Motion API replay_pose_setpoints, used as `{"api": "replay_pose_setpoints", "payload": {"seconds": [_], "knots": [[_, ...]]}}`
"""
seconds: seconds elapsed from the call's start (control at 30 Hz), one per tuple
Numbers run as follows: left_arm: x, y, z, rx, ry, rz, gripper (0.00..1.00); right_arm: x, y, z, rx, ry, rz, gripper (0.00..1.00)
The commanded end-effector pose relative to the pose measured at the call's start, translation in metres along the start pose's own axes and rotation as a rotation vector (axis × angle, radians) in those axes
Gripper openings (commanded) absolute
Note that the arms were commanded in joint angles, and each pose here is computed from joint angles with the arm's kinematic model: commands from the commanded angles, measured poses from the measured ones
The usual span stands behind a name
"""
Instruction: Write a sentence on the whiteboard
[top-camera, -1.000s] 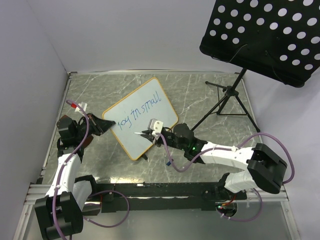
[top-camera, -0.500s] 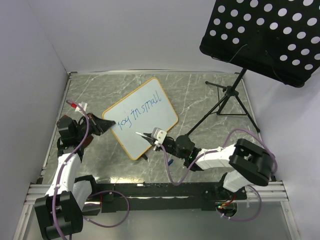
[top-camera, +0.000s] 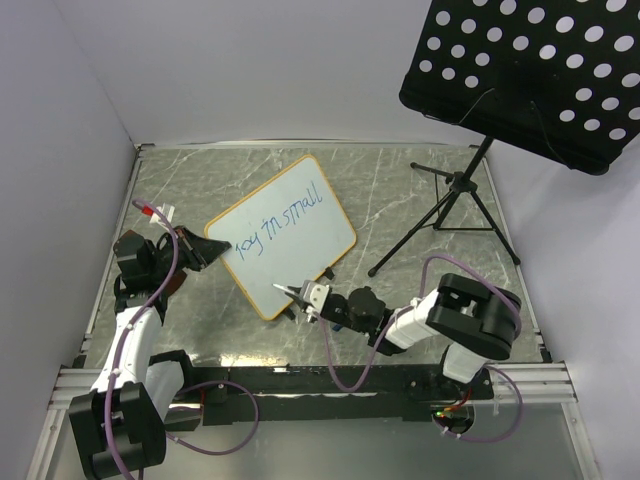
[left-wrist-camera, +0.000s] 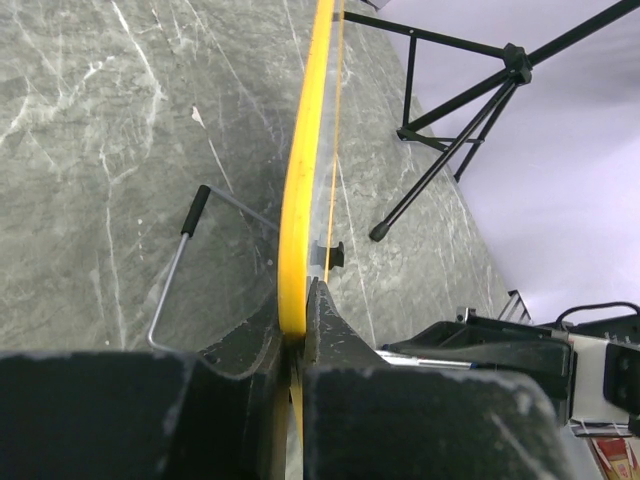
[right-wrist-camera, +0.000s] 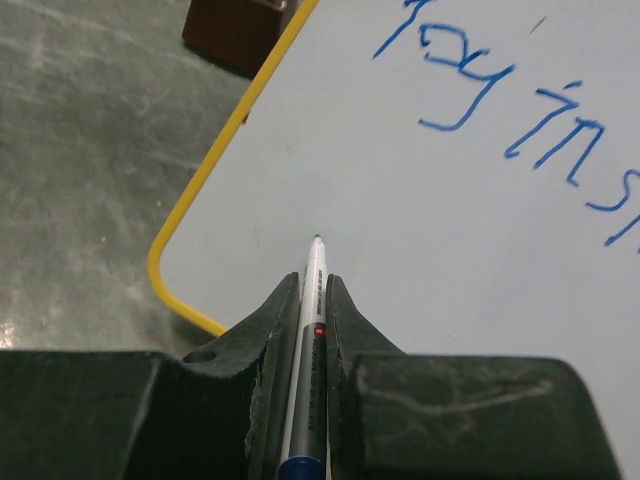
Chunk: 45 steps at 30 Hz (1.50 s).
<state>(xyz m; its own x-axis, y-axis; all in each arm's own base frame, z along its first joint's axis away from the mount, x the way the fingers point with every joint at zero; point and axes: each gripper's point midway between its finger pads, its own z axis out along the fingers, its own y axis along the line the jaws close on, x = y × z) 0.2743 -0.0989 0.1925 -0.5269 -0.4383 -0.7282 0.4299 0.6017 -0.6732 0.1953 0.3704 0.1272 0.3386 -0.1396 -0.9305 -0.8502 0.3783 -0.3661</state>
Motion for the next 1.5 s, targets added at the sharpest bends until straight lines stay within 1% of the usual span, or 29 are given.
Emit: {"api": "replay_pose_setpoints", "payload": {"seconds": [0.0, 0.1, 0.2, 0.37, 0.57, 0.83, 1.2, 1.47], "knots": [[0.003, -0.005, 0.001, 0.034, 0.026, 0.084, 0.01, -0.080, -0.028, 0.004, 0.133, -0.319, -0.047, 0.00], [0.002, -0.005, 0.002, 0.034, 0.025, 0.085, 0.01, -0.087, -0.036, 0.007, 0.174, -0.329, -0.040, 0.00], [0.002, -0.005, 0.001, 0.037, 0.025, 0.088, 0.01, -0.102, -0.044, 0.005, 0.198, -0.365, -0.036, 0.00], [0.003, -0.005, 0.001, 0.036, 0.026, 0.084, 0.01, -0.113, -0.045, 0.003, 0.193, -0.393, -0.036, 0.00], [0.002, -0.005, 0.001, 0.035, 0.025, 0.085, 0.01, -0.108, -0.038, 0.008, 0.168, -0.386, -0.035, 0.00], [0.003, -0.005, 0.002, 0.037, 0.027, 0.086, 0.01, -0.093, -0.032, 0.012, 0.144, -0.341, -0.039, 0.00], [0.002, -0.006, 0.001, 0.038, 0.026, 0.090, 0.01, -0.073, -0.043, 0.013, 0.179, -0.277, -0.042, 0.00], [0.003, -0.007, 0.001, 0.039, 0.027, 0.090, 0.01, -0.067, -0.063, 0.009, 0.234, -0.247, -0.033, 0.00]]}}
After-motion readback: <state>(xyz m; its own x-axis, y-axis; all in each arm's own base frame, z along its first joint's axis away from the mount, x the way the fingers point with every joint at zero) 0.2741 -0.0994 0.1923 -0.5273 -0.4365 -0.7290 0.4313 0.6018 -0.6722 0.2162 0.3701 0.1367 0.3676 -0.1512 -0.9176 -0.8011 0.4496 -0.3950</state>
